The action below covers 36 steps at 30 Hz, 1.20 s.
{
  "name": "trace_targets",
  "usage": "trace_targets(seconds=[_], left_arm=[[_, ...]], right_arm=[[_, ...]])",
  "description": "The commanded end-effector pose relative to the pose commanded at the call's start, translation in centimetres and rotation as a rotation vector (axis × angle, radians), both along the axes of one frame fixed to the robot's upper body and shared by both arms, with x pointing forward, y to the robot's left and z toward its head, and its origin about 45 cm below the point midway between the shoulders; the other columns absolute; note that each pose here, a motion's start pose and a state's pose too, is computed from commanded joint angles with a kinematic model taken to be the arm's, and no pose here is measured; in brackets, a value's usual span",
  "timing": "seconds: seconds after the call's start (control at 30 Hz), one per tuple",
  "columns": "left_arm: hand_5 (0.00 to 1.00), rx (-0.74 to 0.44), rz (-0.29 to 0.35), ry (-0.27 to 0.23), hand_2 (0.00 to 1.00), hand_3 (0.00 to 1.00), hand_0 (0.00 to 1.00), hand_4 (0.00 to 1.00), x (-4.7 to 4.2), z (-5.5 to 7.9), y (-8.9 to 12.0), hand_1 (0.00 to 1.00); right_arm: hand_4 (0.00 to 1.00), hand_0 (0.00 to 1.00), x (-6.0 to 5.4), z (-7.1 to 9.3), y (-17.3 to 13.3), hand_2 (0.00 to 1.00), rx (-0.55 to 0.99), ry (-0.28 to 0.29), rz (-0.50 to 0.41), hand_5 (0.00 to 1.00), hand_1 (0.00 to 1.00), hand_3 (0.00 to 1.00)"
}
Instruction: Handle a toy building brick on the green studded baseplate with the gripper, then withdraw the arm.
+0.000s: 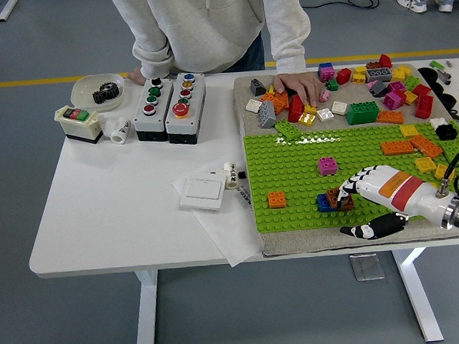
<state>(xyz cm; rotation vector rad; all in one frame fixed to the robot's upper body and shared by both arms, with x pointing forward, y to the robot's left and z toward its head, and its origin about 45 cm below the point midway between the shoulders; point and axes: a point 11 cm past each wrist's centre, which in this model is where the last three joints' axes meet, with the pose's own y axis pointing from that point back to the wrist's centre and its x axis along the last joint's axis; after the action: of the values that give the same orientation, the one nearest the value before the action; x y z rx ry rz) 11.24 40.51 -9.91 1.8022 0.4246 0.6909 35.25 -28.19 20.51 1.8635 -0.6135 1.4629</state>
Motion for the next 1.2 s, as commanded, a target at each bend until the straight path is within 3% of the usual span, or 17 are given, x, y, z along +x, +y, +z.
trace_targets(seconds=[0.27,1.2], left_arm=[[0.599,0.001,-0.001,0.001,0.741,0.596,0.732,0.66,-0.01,0.02,0.06,0.73],[0.599,0.001,-0.007,0.005,0.742,0.595,0.733,0.66,-0.09,-0.01,0.02,0.73]], right_arm=[[0.812,0.691,0.07,0.45,0.16,0.703,0.01,-0.01,0.004,0.673,0.664,0.588],[0.816,0.691,-0.08,-0.32,0.53,0.703,0.001,0.0,0.014,0.671,0.664,0.59]])
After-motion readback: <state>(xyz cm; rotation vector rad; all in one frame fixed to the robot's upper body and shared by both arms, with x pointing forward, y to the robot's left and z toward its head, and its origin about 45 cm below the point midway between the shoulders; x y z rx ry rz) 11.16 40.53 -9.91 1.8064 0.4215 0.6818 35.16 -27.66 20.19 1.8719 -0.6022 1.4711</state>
